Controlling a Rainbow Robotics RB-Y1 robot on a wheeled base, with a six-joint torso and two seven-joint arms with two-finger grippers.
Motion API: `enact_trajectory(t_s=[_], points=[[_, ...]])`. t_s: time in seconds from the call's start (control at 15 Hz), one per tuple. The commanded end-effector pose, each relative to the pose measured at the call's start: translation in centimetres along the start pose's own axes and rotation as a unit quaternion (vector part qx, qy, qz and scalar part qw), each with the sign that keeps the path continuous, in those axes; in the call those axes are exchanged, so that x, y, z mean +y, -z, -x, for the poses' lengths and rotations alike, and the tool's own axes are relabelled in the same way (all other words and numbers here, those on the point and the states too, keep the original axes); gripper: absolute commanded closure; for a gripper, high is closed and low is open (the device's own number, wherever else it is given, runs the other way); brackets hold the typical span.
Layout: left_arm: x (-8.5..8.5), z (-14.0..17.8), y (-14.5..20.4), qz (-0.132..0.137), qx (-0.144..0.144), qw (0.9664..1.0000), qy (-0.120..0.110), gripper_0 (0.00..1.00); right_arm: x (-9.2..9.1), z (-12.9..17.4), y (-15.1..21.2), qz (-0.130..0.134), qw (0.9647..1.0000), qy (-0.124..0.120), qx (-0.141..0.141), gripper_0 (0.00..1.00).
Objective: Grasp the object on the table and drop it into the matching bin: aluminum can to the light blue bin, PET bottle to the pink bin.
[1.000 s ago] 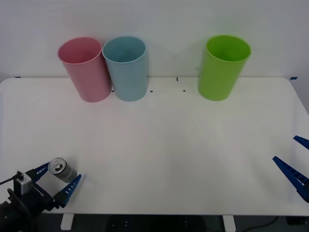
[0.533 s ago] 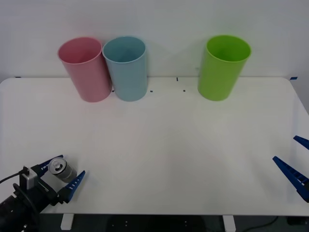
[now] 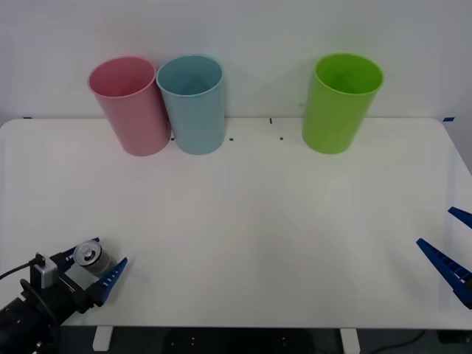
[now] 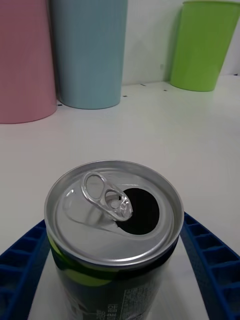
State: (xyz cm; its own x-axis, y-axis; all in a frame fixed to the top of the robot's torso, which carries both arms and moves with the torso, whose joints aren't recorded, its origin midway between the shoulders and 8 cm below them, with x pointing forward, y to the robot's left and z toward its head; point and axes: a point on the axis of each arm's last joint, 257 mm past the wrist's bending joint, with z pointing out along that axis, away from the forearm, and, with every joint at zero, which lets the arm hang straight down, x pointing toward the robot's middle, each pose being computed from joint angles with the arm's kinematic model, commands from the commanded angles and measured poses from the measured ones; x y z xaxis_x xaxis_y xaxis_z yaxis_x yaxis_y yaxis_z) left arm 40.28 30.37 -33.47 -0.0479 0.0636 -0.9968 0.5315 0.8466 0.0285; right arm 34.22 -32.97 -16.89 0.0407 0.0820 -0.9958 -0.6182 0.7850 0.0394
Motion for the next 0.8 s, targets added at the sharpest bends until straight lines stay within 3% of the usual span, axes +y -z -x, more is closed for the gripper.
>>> enact_trajectory(t_s=[0.07,0.6,0.8], points=[[0.07,0.03,0.03,0.001,0.0,1.0,-0.001,1.0,0.0,0.0,0.0,0.0,1.0,0.0,0.0,0.0],[0.21,0.1,0.09,0.003,-0.001,1.0,0.002,1.0,0.0,0.0,0.0,0.0,1.0,0.0,0.0,0.0],[0.27,0.88,0.04,0.002,-0.014,0.9999,0.006,1.0,0.0,0.0,0.0,0.0,1.0,0.0,0.0,0.0]])
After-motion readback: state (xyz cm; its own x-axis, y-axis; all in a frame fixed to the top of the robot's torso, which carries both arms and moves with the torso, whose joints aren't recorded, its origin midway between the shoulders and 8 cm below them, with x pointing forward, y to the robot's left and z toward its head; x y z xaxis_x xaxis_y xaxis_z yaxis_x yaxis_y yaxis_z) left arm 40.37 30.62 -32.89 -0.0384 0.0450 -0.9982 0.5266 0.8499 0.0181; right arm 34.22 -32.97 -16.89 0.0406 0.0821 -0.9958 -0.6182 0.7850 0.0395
